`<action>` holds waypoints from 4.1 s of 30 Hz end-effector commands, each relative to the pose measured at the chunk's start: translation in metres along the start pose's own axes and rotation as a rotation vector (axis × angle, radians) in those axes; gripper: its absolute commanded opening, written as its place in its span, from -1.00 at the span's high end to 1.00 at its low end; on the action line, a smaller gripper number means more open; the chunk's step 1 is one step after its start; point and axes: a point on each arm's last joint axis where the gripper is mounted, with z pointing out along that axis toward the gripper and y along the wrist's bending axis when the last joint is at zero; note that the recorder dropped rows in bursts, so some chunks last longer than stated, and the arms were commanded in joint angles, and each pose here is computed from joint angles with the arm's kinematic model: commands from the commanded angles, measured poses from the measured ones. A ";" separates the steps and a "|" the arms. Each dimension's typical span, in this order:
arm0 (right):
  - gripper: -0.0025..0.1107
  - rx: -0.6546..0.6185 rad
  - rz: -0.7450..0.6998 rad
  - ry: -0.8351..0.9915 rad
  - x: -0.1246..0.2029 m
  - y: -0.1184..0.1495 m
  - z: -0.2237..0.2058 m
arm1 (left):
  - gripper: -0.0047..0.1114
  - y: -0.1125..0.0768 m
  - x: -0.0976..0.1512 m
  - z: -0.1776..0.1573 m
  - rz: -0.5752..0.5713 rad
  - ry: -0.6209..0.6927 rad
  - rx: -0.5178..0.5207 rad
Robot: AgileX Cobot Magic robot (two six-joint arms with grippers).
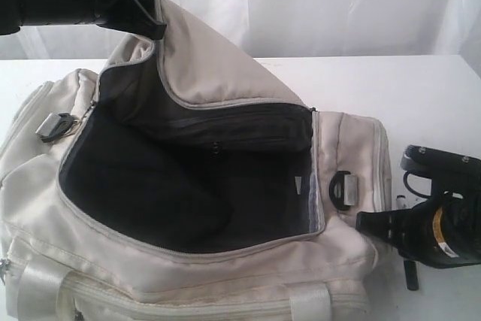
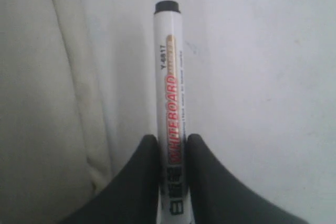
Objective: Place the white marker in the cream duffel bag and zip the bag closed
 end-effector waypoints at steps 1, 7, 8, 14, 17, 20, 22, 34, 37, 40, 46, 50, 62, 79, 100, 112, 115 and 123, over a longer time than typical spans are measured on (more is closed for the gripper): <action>0.96 -0.004 0.022 -0.095 -0.011 -0.004 -0.024 | 0.92 0.003 -0.005 -0.005 -0.022 -0.019 -0.012; 0.96 -0.019 0.066 -0.233 -0.021 -0.012 -0.061 | 0.92 0.003 -0.005 -0.005 -0.022 -0.019 -0.012; 0.96 -0.020 0.068 -0.251 -0.022 -0.014 -0.066 | 0.92 0.003 -0.005 -0.005 -0.022 -0.019 -0.012; 0.96 -0.245 -0.015 -0.422 -0.028 -0.003 -0.102 | 0.92 0.003 -0.005 -0.005 -0.022 -0.019 -0.012; 0.96 -0.475 -0.102 -0.512 -0.030 0.015 -0.119 | 0.92 0.003 -0.005 -0.005 -0.022 -0.019 -0.012; 0.96 -0.601 -0.115 -0.534 -0.031 0.025 -0.125 | 0.92 0.003 -0.005 -0.005 -0.022 -0.019 -0.012; 0.96 -0.654 -0.144 -0.544 -0.030 0.030 -0.127 | 0.92 0.003 -0.006 -0.005 -0.022 -0.020 -0.009; 0.96 -0.766 -0.458 -0.528 -0.038 0.068 -0.124 | 0.92 0.001 -0.006 -0.005 -0.028 -0.025 0.008; 0.96 -0.779 -0.533 -0.498 -0.040 0.082 -0.119 | 0.92 0.001 -0.006 -0.005 -0.028 -0.025 0.008; 0.96 -0.783 -0.617 -0.465 -0.040 0.095 -0.112 | 0.92 0.001 -0.006 -0.005 -0.028 -0.025 0.008; 0.96 -0.781 -0.702 -0.416 -0.041 0.114 -0.097 | 0.92 0.001 -0.006 -0.005 -0.028 -0.025 0.008; 0.96 -0.795 -0.756 -0.362 -0.042 0.123 -0.084 | 0.92 0.001 -0.006 -0.005 -0.028 -0.025 0.008; 0.96 -0.897 -0.828 -0.224 -0.052 0.152 -0.069 | 0.92 0.001 -0.006 -0.005 -0.028 -0.025 0.008; 0.96 -0.915 -0.419 -0.118 -0.070 0.164 -0.064 | 0.92 0.001 -0.006 -0.005 -0.028 -0.027 0.015; 0.96 -1.081 -0.565 -0.123 -0.086 0.183 -0.099 | 0.92 -0.005 -0.008 -0.005 -0.037 -0.045 0.078; 0.96 -1.237 -0.025 -0.446 -0.132 0.170 -0.176 | 0.92 -0.007 -0.008 -0.005 -0.042 -0.045 0.094; 0.96 -1.391 -0.147 -0.444 -0.123 0.175 -0.188 | 0.92 -0.007 -0.008 -0.005 -0.040 -0.044 0.094; 0.96 -1.307 -0.543 -0.234 -0.091 0.174 -0.175 | 0.92 -0.007 -0.008 -0.005 -0.015 -0.039 0.096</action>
